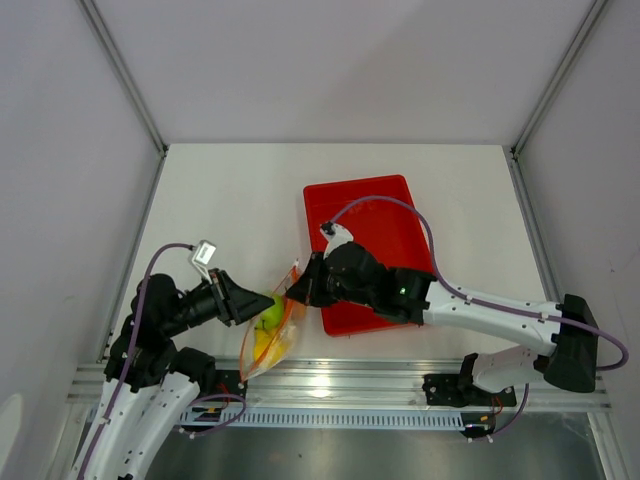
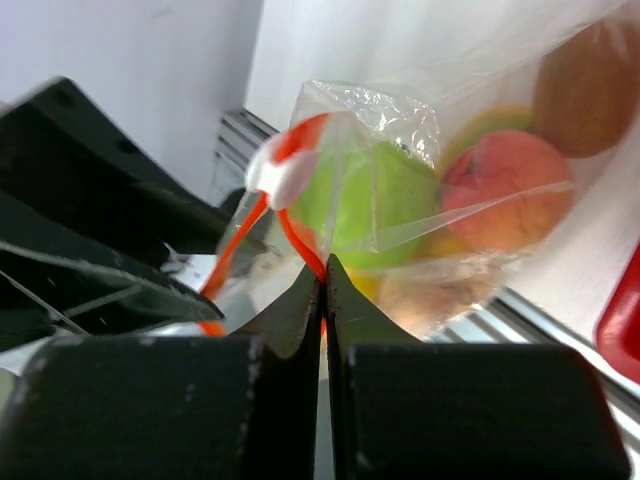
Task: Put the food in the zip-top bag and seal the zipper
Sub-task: Adjust the zipper food storage bag at the center of the board.
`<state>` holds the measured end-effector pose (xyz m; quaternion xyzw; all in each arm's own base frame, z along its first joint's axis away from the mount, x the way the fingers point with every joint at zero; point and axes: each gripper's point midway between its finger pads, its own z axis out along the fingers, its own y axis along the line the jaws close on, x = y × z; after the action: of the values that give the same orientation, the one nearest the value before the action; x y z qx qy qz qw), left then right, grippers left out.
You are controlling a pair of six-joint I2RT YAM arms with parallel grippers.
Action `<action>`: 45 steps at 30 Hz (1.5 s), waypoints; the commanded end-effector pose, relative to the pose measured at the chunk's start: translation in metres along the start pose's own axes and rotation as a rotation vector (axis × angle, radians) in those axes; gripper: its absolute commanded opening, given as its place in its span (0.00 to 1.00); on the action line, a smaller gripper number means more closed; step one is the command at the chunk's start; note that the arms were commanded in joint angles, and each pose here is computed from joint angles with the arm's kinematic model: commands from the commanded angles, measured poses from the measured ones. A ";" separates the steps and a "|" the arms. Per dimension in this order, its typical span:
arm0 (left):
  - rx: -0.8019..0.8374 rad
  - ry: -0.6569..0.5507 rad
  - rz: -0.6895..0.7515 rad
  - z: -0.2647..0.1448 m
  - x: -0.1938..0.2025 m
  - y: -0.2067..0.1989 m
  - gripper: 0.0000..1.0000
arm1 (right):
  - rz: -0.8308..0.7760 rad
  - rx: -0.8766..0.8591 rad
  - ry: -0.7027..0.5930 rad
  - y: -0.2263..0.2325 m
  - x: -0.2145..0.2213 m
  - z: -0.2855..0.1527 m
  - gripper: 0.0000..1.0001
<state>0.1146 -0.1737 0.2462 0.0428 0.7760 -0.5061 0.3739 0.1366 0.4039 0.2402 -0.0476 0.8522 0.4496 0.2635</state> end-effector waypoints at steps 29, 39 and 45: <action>-0.058 0.074 0.143 0.004 0.012 0.009 0.67 | 0.469 0.004 -0.152 0.038 -0.031 0.018 0.00; -0.112 0.083 0.119 0.014 0.013 0.019 0.58 | 0.518 0.006 -0.177 0.050 -0.037 0.016 0.00; -0.140 0.093 0.090 0.017 0.015 0.026 0.38 | 0.538 0.015 -0.171 0.048 -0.031 0.021 0.00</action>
<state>0.1199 -0.1778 0.2071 0.0800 0.8268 -0.4284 0.3556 0.1528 0.4345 0.2536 0.1944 0.8378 0.4681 0.2029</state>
